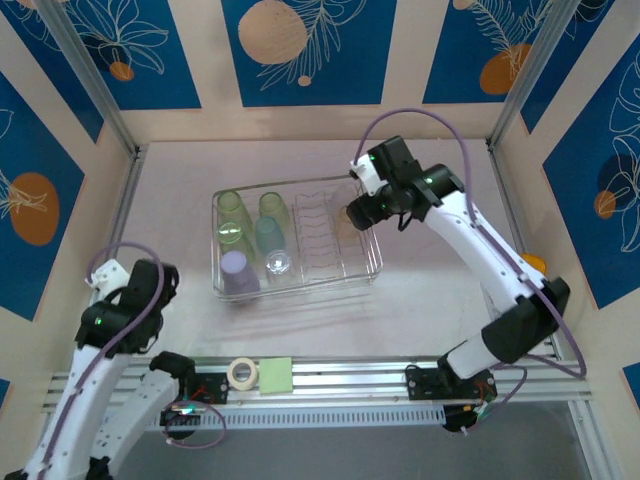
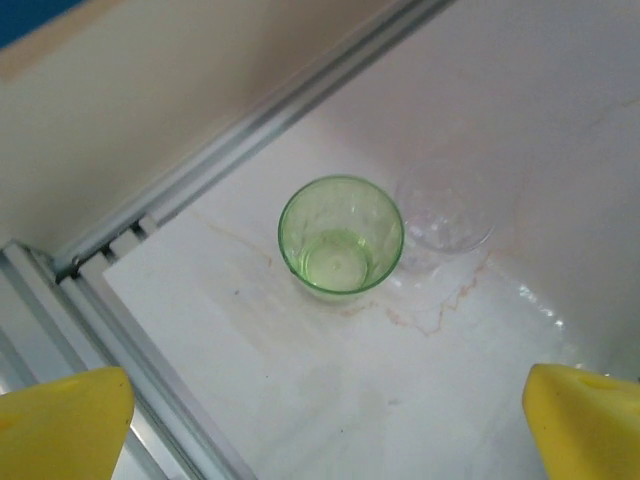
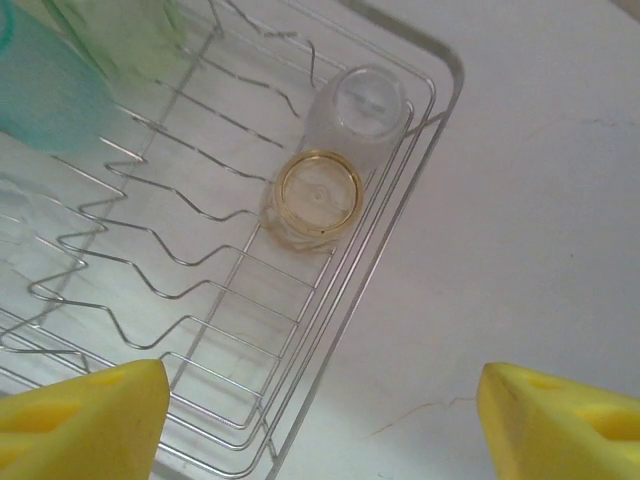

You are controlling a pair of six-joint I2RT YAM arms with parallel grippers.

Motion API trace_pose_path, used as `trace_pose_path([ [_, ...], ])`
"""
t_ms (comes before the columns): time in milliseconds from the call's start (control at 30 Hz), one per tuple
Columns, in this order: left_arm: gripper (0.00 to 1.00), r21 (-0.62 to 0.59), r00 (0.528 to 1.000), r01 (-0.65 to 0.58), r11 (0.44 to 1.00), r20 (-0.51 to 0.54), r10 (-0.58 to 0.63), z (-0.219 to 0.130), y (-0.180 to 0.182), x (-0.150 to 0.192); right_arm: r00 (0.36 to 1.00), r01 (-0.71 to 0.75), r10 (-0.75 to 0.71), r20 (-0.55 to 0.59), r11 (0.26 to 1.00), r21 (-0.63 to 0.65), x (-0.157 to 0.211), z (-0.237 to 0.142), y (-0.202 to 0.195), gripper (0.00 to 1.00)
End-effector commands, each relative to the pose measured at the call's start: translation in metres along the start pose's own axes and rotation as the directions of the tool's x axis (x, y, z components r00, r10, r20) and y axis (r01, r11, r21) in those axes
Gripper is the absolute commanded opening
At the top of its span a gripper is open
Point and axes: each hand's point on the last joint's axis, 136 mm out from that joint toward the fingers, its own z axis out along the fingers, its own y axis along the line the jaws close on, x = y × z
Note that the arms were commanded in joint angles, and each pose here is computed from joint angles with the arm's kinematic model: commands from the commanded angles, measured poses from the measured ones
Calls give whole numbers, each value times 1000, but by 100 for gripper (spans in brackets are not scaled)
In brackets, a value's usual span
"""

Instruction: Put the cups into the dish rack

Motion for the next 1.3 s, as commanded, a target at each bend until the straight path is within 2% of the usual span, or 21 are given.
trace_pose_path([
  [0, 99, 97, 992, -26, 995, -123, 38, 6, -33, -1, 989, -71, 81, 121, 994, -86, -11, -25, 7, 81],
  [100, 100, 74, 988, -12, 997, -153, 23, 14, -32, -11, 978, -107, 132, 160, 982, -158, -7, -38, 10, 81],
  [167, 100, 46, 976, 7, 999, -218, 3, 27, -24, -10, 974, -116, 155, 165, 967, -226, -3, -41, 15, 81],
  [267, 100, 9, 933, 143, 990, -335, -132, 50, -2, -5, 972, -134, 179, 149, 954, -269, 2, -36, 21, 80],
  [367, 91, 22, 869, 325, 945, -402, -290, 68, 10, 3, 973, -155, 196, 123, 946, -284, 7, -29, 23, 79],
  [433, 83, 22, 840, 370, 929, -434, -324, 78, 13, 11, 972, -163, 204, 116, 942, -292, 10, -28, 24, 79],
  [633, 71, 22, 808, 391, 920, -487, -332, 101, 6, 17, 970, -162, 207, 129, 942, -292, 10, -30, 22, 79],
  [1000, 68, -95, 825, 318, 943, -463, -325, 131, 28, 21, 963, -179, 228, 143, 938, -296, 9, -34, 17, 79],
  [1267, 59, -132, 784, 323, 937, -517, -343, 156, 27, 38, 962, -187, 235, 141, 938, -293, 10, -35, 15, 79],
])
